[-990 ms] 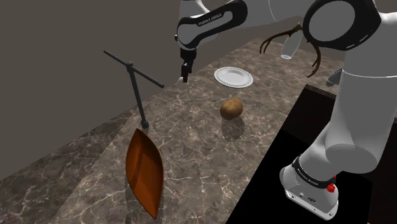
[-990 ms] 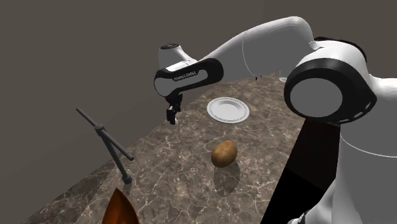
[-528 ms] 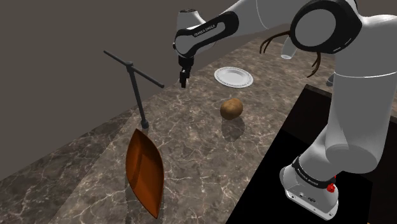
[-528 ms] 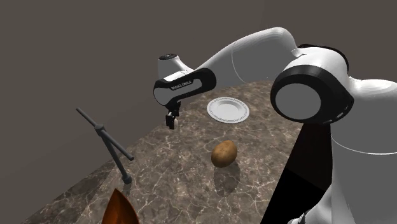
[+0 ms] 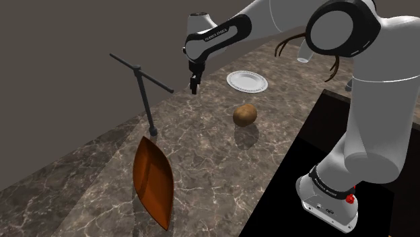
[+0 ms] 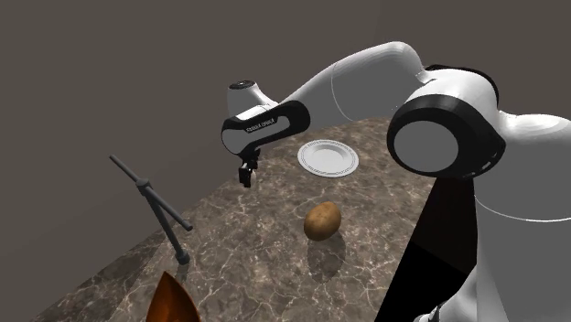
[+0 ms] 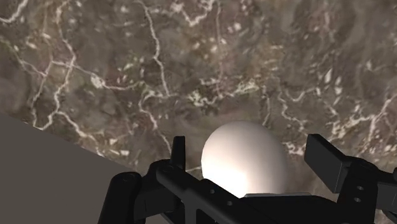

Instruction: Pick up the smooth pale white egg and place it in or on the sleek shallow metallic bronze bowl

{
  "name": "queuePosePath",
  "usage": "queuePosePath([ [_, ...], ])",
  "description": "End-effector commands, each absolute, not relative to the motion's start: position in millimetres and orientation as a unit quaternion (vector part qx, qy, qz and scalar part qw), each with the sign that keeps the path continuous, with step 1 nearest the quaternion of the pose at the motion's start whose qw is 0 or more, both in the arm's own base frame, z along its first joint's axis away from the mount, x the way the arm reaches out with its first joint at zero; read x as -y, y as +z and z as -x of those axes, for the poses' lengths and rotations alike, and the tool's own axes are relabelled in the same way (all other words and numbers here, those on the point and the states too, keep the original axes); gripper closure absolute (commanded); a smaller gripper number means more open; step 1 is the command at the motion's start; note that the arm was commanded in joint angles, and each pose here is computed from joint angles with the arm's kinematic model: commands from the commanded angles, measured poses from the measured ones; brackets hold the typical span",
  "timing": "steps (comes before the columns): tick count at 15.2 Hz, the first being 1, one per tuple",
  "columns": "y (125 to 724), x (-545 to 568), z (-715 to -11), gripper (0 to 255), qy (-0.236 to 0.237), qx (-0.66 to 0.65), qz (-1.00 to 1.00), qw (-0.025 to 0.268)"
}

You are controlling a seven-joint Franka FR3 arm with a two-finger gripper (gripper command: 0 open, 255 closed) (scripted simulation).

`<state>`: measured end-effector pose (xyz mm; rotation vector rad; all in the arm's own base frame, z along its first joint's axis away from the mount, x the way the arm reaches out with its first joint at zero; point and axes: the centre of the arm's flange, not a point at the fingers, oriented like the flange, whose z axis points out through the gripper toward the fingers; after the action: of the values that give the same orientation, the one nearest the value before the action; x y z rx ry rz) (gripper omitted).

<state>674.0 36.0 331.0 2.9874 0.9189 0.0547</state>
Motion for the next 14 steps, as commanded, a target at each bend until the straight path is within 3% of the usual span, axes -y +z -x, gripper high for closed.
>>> queuePosePath([
  [1, 331, -36, -674, 0, 0.018, -0.294, -0.956, 0.008],
  [2, 331, -36, -674, 255, 0.018, -0.294, -0.956, 0.008],
  [14, 347, -36, -674, 255, 0.018, -0.294, -0.956, 0.008],
])
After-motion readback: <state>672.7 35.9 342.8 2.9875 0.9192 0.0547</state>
